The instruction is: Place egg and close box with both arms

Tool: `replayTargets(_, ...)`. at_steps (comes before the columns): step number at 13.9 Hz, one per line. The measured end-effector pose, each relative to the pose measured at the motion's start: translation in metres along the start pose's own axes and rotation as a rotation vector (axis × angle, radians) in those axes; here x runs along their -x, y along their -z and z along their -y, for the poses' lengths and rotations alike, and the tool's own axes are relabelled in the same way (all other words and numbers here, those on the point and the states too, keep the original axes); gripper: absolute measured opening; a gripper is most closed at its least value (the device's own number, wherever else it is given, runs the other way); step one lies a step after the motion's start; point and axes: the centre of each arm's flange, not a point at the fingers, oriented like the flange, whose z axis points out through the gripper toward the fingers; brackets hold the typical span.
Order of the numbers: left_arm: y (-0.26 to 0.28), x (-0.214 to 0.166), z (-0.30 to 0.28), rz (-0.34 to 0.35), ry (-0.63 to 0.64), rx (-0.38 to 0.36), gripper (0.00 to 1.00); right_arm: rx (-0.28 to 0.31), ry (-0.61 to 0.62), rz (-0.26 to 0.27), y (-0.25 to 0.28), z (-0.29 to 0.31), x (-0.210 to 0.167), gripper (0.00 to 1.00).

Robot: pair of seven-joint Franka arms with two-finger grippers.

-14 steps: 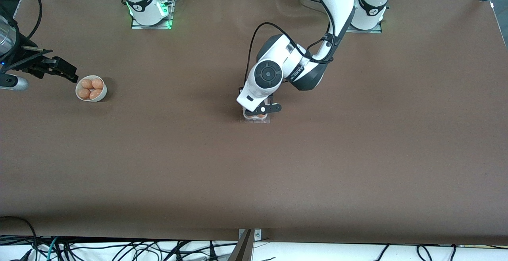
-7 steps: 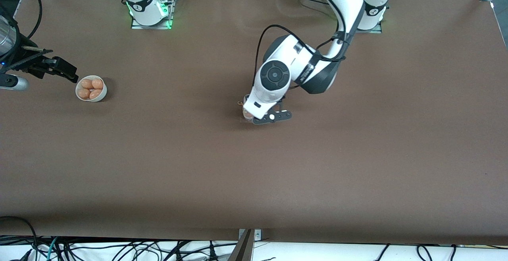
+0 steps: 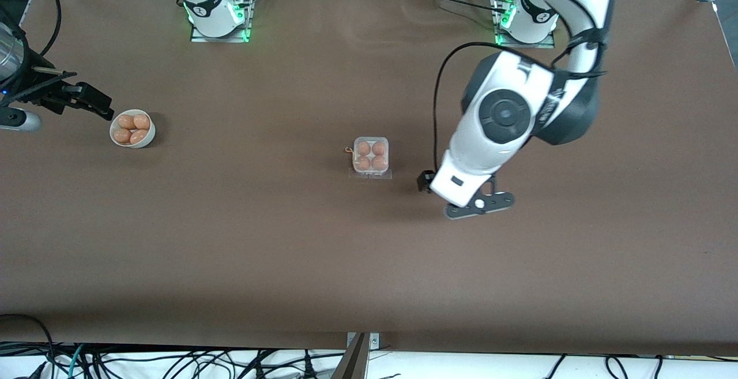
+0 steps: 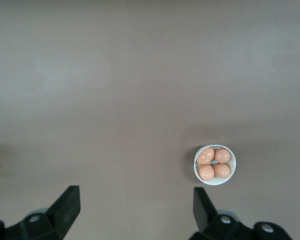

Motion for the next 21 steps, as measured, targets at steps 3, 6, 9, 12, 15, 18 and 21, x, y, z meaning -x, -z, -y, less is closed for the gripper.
replayTargets(3,0.032,-0.028,0.048,-0.025,0.053,0.013,1.00,0.000,0.000,0.000,0.000,0.000,0.000,1.00)
replayTargets(6,0.061,-0.049,0.102,-0.010,0.023,-0.002,1.00,0.000,0.000,0.000,0.000,0.000,0.000,1.00)
replayTargets(9,0.104,-0.061,0.164,-0.010,-0.045,-0.009,1.00,0.000,0.001,0.000,0.000,0.000,0.000,1.00)
replayTargets(12,0.142,-0.052,0.208,-0.018,-0.114,-0.041,1.00,0.000,0.001,0.000,0.000,0.000,0.000,1.00)
replayTargets(15,0.146,-0.037,0.236,0.020,-0.128,-0.052,1.00,0.000,0.001,0.000,0.000,0.000,0.000,1.00)
replayTargets(18,0.142,-0.027,0.264,0.060,-0.165,-0.051,1.00,0.000,0.001,-0.001,0.000,0.000,0.000,1.00)
replayTargets(21,0.154,-0.016,0.301,0.092,-0.153,-0.041,1.00,0.000,0.001,-0.001,0.000,0.000,0.000,1.00)
